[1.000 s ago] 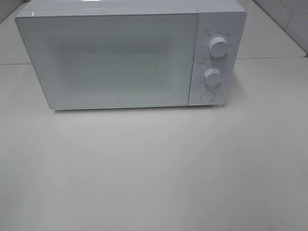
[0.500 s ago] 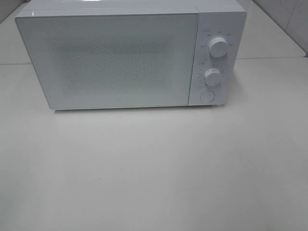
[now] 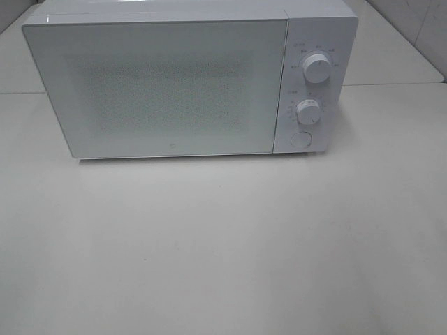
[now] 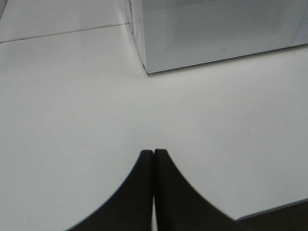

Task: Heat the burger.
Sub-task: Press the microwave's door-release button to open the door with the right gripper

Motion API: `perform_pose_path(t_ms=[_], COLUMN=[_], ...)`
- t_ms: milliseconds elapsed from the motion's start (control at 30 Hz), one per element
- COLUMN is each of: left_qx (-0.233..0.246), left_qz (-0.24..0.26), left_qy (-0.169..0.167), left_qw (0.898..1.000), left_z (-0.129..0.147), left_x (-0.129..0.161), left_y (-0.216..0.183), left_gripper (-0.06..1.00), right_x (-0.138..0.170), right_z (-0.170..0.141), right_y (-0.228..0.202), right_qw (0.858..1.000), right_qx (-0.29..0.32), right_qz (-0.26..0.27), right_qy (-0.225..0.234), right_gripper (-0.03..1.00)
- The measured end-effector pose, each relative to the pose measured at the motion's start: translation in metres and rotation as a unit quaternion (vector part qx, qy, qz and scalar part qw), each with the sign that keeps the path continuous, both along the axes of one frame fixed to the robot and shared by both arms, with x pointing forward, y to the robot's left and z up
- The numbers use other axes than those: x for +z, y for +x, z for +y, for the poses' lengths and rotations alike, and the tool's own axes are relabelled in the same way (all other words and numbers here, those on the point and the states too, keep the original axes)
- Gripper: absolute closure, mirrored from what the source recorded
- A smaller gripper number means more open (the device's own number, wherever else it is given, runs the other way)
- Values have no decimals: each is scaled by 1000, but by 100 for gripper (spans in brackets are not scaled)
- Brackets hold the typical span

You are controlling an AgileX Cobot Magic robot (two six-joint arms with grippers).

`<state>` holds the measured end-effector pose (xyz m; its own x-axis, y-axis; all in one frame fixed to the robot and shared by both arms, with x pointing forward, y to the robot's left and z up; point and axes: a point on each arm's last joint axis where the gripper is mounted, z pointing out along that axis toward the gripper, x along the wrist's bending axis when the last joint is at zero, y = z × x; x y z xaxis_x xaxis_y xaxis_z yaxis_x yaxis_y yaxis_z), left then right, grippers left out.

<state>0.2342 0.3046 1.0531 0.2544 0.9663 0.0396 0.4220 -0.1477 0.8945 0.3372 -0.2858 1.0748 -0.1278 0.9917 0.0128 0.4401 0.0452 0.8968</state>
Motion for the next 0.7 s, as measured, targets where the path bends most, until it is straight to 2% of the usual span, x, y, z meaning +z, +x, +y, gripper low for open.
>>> perform_pose_path(t_ms=[100, 167, 200, 233, 300, 333, 367, 400, 500, 700], left_qx=[0, 0, 0, 0, 0, 0, 0, 0, 0, 0], left_qz=[0, 0, 0, 0, 0, 0, 0, 0, 0, 0], left_qy=[0, 0, 0, 0, 0, 0, 0, 0, 0, 0], left_qw=[1000, 1000, 1000, 1000, 1000, 1000, 1000, 1000, 1000, 1000], left_z=[0, 0, 0, 0, 0, 0, 0, 0, 0, 0], left_x=[0, 0, 0, 0, 0, 0, 0, 0, 0, 0], left_y=[0, 0, 0, 0, 0, 0, 0, 0, 0, 0], left_gripper=[94, 94, 94, 94, 94, 94, 94, 94, 94, 94], right_x=[-2, -4, -4, -5, -8, -9, -9, -12, -17, -32], right_z=[1, 2, 2, 3, 4, 4, 4, 5, 6, 9], right_y=[10, 25, 25, 34, 44, 49, 49, 57, 72, 100], right_qw=[1000, 1000, 1000, 1000, 1000, 1000, 1000, 1000, 1000, 1000], right_qx=[-1, -3, -3, -4, -5, -6, -6, -7, -9, -12], right_qz=[3, 2, 2, -2, -1, -2, -2, -4, -9, -9], right_qy=[0, 0, 0, 0, 0, 0, 0, 0, 0, -2], right_gripper=[56, 66, 66, 72, 76, 82, 82, 88, 96, 97])
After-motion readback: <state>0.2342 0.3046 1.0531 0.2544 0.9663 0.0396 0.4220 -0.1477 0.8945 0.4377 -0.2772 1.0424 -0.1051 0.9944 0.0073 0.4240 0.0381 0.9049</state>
